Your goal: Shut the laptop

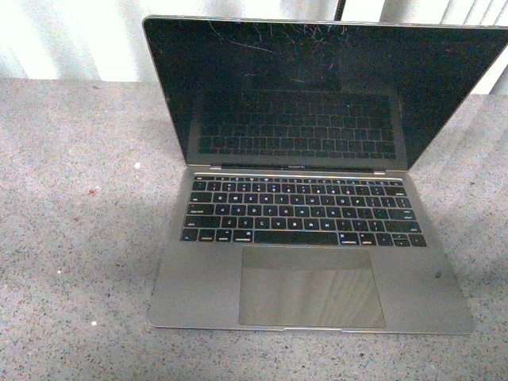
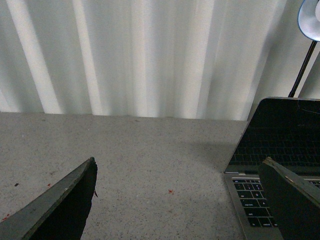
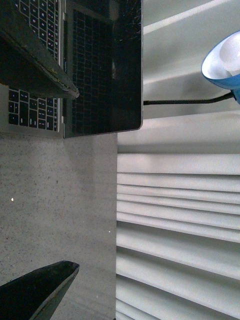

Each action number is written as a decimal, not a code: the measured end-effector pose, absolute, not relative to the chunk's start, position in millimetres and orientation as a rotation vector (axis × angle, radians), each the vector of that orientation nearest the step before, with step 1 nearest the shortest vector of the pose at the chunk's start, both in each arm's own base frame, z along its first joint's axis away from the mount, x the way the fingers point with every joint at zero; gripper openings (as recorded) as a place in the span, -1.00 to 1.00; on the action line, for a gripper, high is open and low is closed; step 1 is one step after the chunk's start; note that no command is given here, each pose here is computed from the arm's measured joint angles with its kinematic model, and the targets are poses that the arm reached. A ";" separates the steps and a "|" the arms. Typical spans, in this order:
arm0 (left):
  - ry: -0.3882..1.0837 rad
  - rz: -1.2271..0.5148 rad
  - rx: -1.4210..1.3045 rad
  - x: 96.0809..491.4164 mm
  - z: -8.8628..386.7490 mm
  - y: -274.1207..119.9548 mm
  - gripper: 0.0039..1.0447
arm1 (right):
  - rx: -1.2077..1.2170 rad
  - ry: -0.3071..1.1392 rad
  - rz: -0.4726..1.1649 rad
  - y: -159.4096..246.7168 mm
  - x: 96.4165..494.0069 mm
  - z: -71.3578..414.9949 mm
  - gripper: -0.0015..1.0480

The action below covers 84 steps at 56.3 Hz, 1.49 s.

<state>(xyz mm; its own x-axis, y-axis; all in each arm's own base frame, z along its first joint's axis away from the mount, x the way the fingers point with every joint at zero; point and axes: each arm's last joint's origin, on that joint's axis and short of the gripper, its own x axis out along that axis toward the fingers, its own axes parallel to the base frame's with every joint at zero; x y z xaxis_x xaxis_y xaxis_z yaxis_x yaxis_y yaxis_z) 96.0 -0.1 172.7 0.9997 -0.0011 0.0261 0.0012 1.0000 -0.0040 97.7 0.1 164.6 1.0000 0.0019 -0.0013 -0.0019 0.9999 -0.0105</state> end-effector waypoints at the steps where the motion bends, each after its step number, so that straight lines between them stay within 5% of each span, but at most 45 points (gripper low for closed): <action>1: -0.026 -0.001 -0.004 96.0 172.7 -0.1 0.87 | -0.010 0.001 0.002 0.1 97.7 164.6 0.86; 44: -0.026 -0.001 -0.004 96.0 172.7 -0.1 0.87 | -0.010 0.002 0.002 0.1 97.7 164.7 0.86; 51: 0.024 -0.011 -0.043 96.8 171.1 -0.4 0.87 | 0.107 0.449 0.201 7.4 98.9 171.0 0.86; 55: 0.132 -0.033 -0.182 102.8 169.5 -0.4 0.87 | 0.114 0.530 0.286 9.1 103.7 175.4 0.86; 61: 0.080 -0.113 -0.273 122.3 178.0 2.6 0.87 | 0.036 0.467 0.450 3.3 118.8 200.7 0.86; 70: -0.125 -0.283 -0.170 189.7 226.4 -2.7 0.87 | -0.275 0.342 0.433 -16.9 173.3 225.8 0.86; 84: -0.028 -0.472 0.078 257.9 234.7 -45.6 0.87 | -0.533 0.217 0.625 -25.2 238.5 241.5 0.86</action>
<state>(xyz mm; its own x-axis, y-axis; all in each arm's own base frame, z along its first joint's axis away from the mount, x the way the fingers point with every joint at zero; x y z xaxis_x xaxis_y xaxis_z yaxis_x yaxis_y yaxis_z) 257.9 -45.6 234.7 0.8902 -0.4556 0.0085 0.4535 0.8875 0.0816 238.5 -25.2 241.5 0.7942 0.4976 -0.3489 -0.6067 0.6825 -0.4077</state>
